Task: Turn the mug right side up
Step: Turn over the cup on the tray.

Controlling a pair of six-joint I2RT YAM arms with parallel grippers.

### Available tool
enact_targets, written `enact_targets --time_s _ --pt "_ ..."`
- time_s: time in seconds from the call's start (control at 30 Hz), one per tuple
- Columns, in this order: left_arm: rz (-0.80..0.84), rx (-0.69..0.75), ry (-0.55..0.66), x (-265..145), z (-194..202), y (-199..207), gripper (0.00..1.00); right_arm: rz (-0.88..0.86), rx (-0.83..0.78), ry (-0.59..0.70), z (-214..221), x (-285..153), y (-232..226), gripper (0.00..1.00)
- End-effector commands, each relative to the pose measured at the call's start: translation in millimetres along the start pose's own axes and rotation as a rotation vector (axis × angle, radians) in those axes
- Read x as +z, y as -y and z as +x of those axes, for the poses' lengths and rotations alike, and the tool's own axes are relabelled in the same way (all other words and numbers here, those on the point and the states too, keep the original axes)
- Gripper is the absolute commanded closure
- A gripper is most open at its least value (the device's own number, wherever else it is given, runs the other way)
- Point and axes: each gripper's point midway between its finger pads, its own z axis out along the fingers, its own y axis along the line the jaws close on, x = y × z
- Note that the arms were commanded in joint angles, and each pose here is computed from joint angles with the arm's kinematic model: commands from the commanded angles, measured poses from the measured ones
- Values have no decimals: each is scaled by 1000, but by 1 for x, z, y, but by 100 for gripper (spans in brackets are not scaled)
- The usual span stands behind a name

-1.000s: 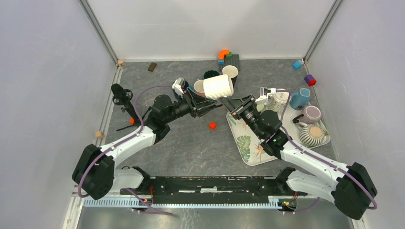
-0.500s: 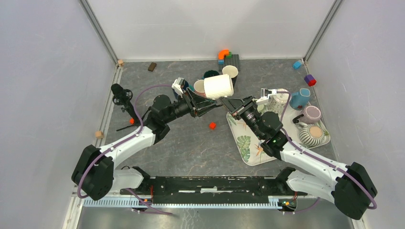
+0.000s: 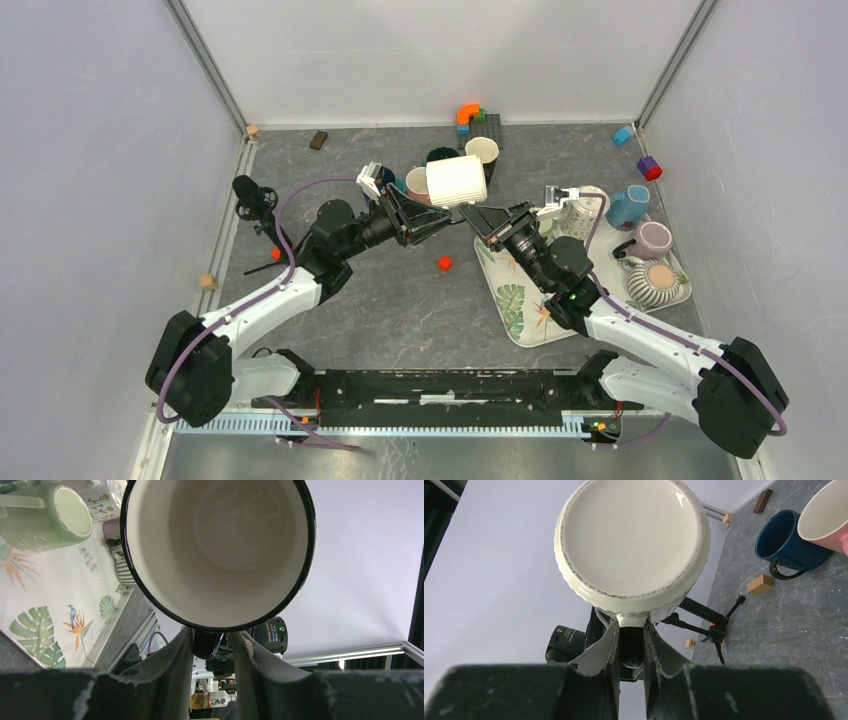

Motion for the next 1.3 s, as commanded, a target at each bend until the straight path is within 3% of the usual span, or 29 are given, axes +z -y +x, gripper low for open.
enact_targets --time_s 0.0,0.47,0.6,0.8,1.0,1.27 --pt "109 55 34 -4 -7 37 60 -96 3 -33 4 -2 -23 100" --pt "81 104 9 -3 -4 36 61 -110 55 -101 21 5 -16 100" --pt "64 117 13 -3 -5 34 69 -103 54 -105 22 4 -13 100" --pt "44 149 10 -1 -6 34 96 -77 44 -124 27 0 -2 100" --pt "11 219 19 -5 -8 34 98 -38 -4 -149 33 -2 10 100" --pt "-79 319 64 -16 -15 27 98 26 -84 -194 42 -3 33 72"
